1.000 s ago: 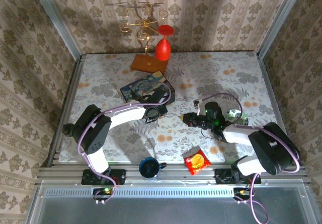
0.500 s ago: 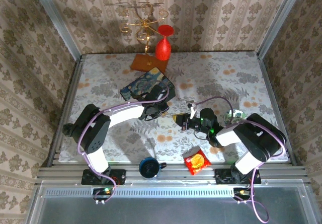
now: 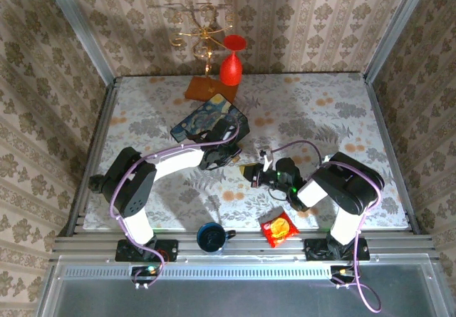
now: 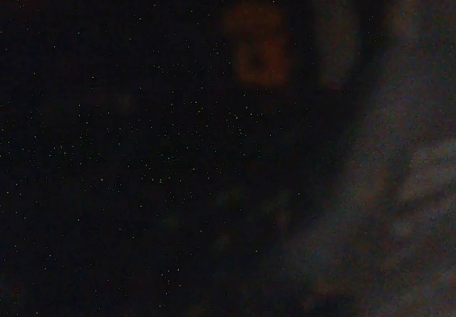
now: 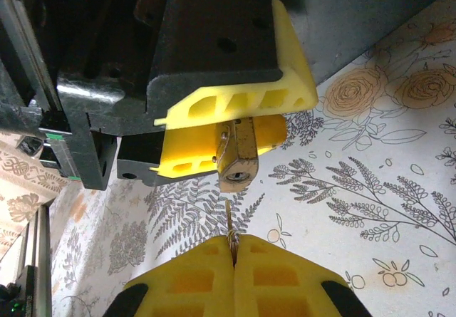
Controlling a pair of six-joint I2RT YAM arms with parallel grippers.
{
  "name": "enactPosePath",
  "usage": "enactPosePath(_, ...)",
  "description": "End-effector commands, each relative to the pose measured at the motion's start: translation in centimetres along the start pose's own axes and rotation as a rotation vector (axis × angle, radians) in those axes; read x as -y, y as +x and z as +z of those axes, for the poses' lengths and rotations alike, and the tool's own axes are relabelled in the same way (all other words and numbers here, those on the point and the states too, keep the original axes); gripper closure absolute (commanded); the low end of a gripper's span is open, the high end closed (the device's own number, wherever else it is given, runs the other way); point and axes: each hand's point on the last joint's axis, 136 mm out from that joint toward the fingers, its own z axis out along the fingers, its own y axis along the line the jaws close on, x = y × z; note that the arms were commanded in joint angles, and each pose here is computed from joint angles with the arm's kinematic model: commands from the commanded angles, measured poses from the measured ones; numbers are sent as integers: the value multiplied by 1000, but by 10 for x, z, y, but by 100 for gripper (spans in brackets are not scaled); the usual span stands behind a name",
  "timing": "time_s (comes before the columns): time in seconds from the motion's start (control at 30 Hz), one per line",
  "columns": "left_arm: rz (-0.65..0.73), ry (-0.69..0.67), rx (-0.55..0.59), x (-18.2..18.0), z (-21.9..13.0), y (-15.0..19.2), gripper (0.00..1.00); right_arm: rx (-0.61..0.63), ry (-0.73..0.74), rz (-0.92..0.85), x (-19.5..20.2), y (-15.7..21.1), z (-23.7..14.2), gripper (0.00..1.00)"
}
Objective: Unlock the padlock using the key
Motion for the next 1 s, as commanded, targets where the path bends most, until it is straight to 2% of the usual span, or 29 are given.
enactPosePath(0.0,-40,102,12,26,-13,-8,100,95,6,-22,-4,-22,3,100)
enactPosePath(0.47,-56,127,17,31,-13,-10,100,143,57,-45,1,-29,-11,100)
enactPosePath(0.97,-61,137,3,32,-11,-7,100,154,48,-54,-2,-34,-7,100)
